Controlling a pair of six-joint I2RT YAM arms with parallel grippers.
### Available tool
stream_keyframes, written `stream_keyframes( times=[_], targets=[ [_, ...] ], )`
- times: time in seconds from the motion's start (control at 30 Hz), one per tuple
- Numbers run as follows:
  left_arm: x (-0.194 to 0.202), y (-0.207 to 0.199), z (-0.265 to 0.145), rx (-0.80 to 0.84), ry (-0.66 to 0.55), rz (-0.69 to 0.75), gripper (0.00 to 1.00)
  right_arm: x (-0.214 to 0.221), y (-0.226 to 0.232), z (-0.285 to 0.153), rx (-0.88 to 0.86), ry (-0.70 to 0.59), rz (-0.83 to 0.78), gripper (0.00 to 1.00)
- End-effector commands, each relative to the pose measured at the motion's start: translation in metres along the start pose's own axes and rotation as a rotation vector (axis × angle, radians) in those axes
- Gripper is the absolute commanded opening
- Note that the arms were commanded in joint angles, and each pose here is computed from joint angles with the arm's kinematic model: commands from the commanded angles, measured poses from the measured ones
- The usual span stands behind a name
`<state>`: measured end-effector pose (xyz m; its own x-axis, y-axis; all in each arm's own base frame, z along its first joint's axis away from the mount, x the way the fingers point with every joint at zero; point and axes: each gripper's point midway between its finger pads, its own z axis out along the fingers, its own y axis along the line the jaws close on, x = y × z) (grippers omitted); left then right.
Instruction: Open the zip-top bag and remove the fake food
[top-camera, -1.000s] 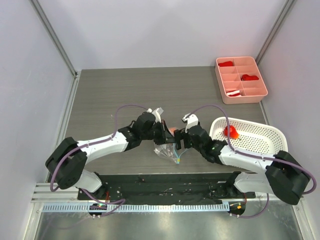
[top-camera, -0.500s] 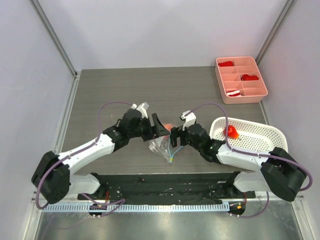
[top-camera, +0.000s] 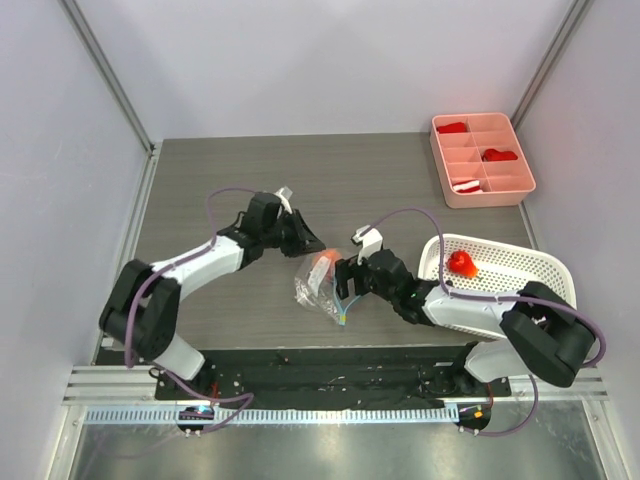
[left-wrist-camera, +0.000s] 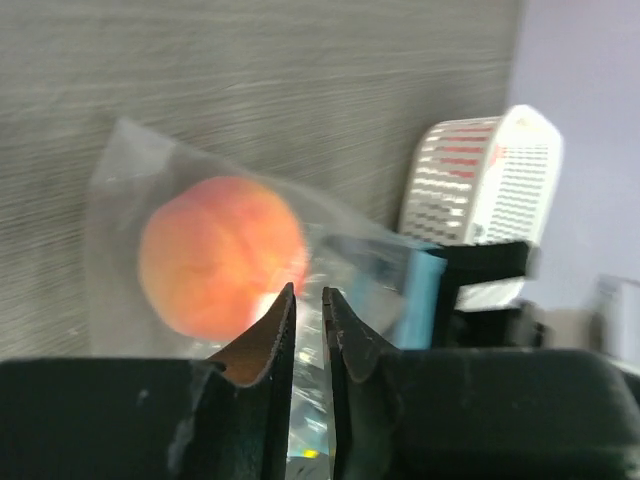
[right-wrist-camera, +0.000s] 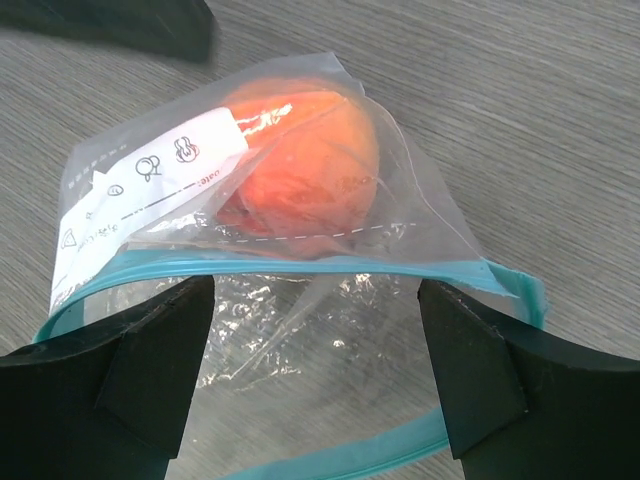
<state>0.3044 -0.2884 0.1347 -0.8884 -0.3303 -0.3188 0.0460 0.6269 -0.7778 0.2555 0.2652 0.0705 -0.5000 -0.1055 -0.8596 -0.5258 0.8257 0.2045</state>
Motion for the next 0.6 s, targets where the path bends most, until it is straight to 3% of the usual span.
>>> stream_keyframes(
  times=[0.0,0.17,0.57],
  targets=[
    [0.002,0.01,0.014,-0.02,0.036,0.009,0.16,-0.029,0.014,0.005,-0.047,-0.094,0.005,0.88],
    [0.005,0.036,0.022,-0.116,0.04,0.014,0.16,-0.025,0.015,0.011,-0.052,-0.08,0.005,0.88],
    [0.034,0.062,0.05,-0.113,0.112,-0.043,0.14,-0.03,0.022,0.027,-0.073,-0.091,-0.003,0.92]
  ],
)
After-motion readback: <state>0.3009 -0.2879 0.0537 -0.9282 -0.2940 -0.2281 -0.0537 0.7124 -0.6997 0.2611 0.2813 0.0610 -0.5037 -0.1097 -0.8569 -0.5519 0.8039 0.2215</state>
